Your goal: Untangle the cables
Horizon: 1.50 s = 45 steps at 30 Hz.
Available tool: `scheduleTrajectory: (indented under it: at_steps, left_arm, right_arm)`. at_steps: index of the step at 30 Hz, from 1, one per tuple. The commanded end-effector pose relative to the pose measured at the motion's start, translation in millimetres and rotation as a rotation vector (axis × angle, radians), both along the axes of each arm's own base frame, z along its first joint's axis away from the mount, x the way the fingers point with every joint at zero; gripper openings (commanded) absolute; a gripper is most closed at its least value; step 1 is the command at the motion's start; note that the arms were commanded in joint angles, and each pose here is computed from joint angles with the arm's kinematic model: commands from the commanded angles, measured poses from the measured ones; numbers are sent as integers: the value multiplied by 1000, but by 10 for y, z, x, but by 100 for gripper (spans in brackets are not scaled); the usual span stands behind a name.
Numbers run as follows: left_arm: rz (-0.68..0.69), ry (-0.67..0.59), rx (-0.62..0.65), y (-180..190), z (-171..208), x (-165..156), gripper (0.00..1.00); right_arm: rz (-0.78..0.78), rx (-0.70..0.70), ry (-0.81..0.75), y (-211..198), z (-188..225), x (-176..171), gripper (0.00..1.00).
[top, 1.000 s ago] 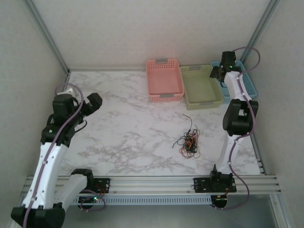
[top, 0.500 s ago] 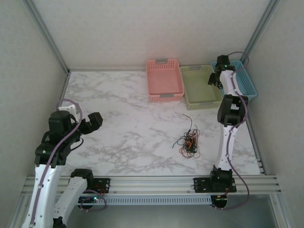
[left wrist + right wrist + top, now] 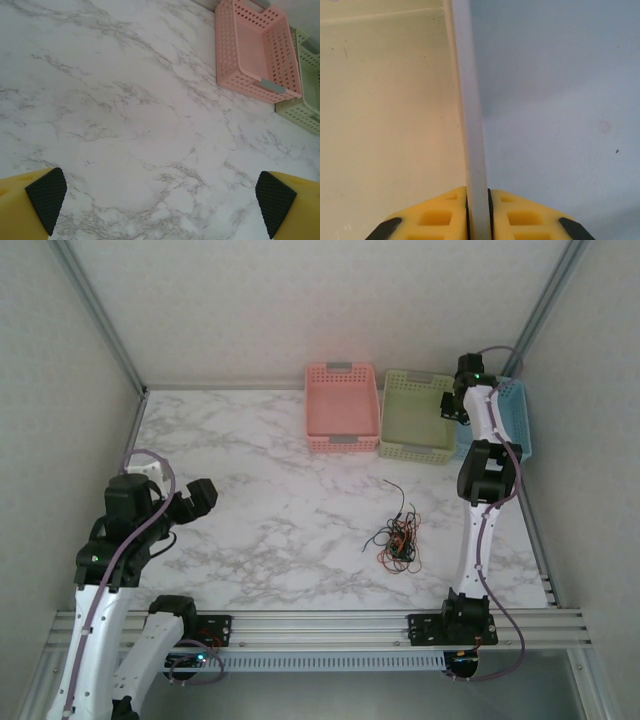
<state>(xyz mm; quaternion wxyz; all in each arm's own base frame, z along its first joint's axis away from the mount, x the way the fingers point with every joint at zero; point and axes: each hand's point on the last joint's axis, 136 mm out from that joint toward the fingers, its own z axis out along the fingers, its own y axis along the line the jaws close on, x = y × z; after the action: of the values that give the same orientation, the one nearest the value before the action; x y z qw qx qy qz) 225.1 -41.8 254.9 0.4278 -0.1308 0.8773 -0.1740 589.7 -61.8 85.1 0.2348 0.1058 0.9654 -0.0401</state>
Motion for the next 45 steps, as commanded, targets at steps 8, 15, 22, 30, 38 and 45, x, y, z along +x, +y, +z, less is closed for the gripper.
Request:
scheduleTrajectory:
  at_steps: [8,15,22,30,38,45]
  left_arm:
    - [-31,6,-2,-50,-41,-19,100]
    - [-31,10,-2,-50,-52,-15,100]
    - [-32,8,-4,-54,-46,-18,100]
    - [-31,9,-5,-53,-51,-18,100]
    - [-35,7,-6,-61,-51,-18,100]
    - [-35,8,-8,-62,-55,-17,100]
  right_arm:
    - [147,84,-32,502,71,120,16]
    - [231,122,-48,905,96,167,16]
    - [266,143,-68,1272,154,194,15]
    - [255,204,-64,1626,76,193,15]
    - [239,275,-55,2001,26,152,15]
    - [289,264,-62,2344,32,104,16]
